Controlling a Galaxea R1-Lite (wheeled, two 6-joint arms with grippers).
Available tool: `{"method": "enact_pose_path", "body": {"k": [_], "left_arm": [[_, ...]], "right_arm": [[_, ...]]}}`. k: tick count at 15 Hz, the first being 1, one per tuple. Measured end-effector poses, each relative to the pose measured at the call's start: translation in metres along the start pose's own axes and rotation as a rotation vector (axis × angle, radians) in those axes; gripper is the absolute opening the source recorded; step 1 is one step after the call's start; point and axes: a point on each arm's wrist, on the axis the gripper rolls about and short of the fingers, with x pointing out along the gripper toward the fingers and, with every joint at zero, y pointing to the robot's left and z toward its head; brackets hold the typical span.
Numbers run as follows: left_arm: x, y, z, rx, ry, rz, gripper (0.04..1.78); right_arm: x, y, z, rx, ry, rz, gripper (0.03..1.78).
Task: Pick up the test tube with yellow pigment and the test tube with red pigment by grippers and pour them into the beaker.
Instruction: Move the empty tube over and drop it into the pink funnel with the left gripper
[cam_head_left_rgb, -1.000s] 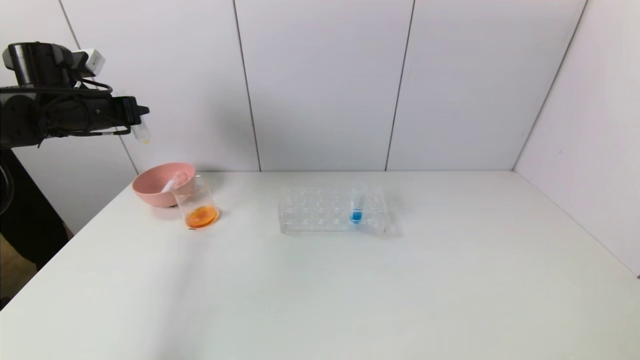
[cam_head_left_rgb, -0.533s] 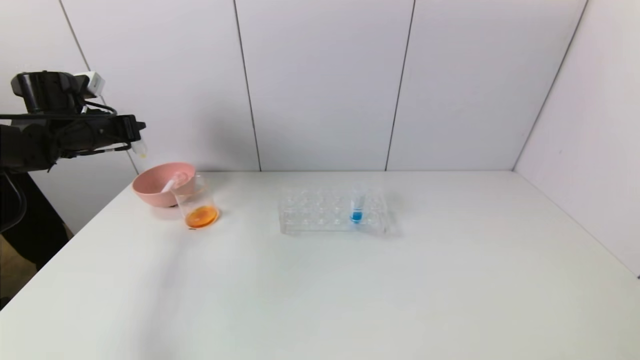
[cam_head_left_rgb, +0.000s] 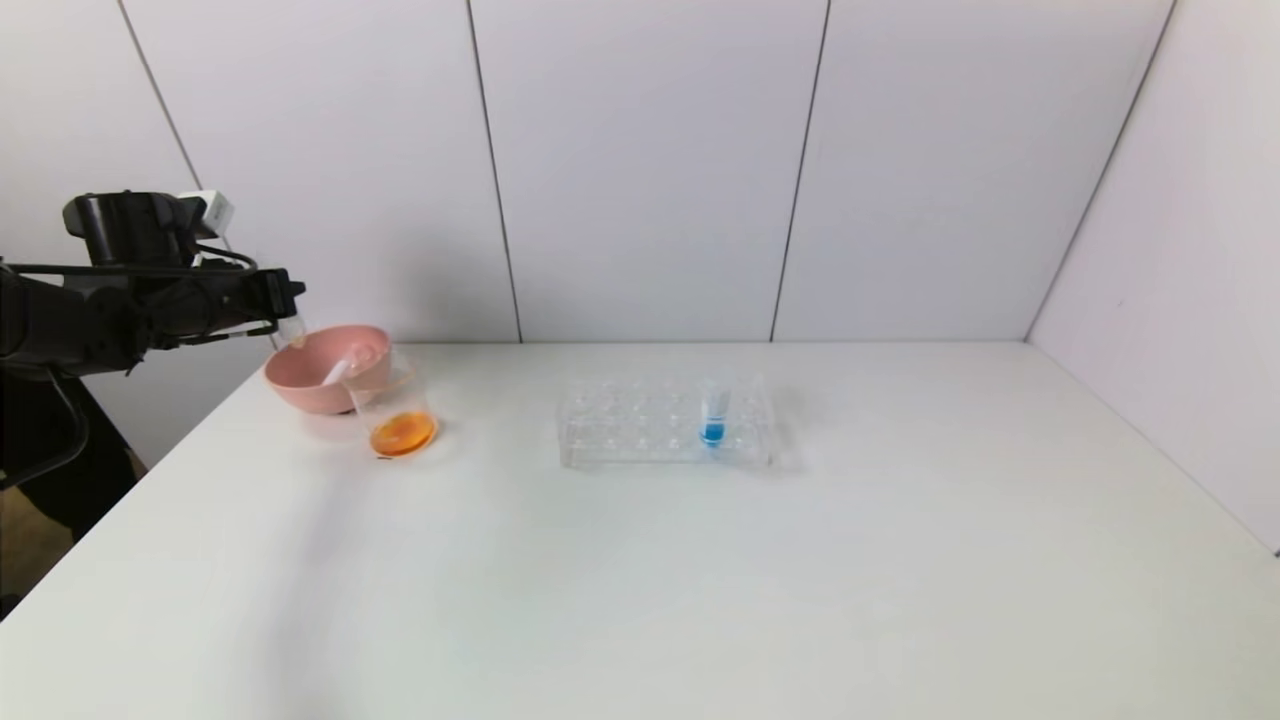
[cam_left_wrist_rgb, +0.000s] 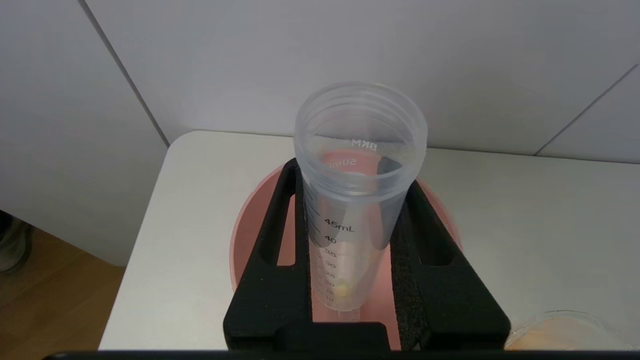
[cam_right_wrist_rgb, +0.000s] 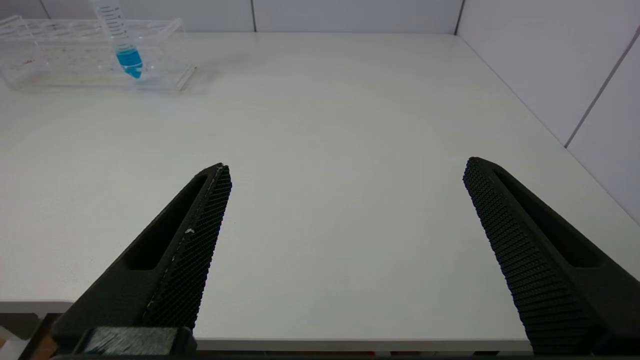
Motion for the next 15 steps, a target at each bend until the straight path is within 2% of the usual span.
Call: {"method": "enact_pose_path", "body": {"k": [8, 15], "left_arm": [[0.024, 0.008, -0.027, -0.016, 0.066, 0.005, 0.46], [0.028, 0.012, -0.029, -0.028, 0.094, 0.013, 0.46]], "right_arm": [[0.0, 0.0, 0.0, 0.0, 0.0, 0.0, 1.7], [0.0, 0.0, 0.0, 0.0, 0.0, 0.0, 1.7]]}}
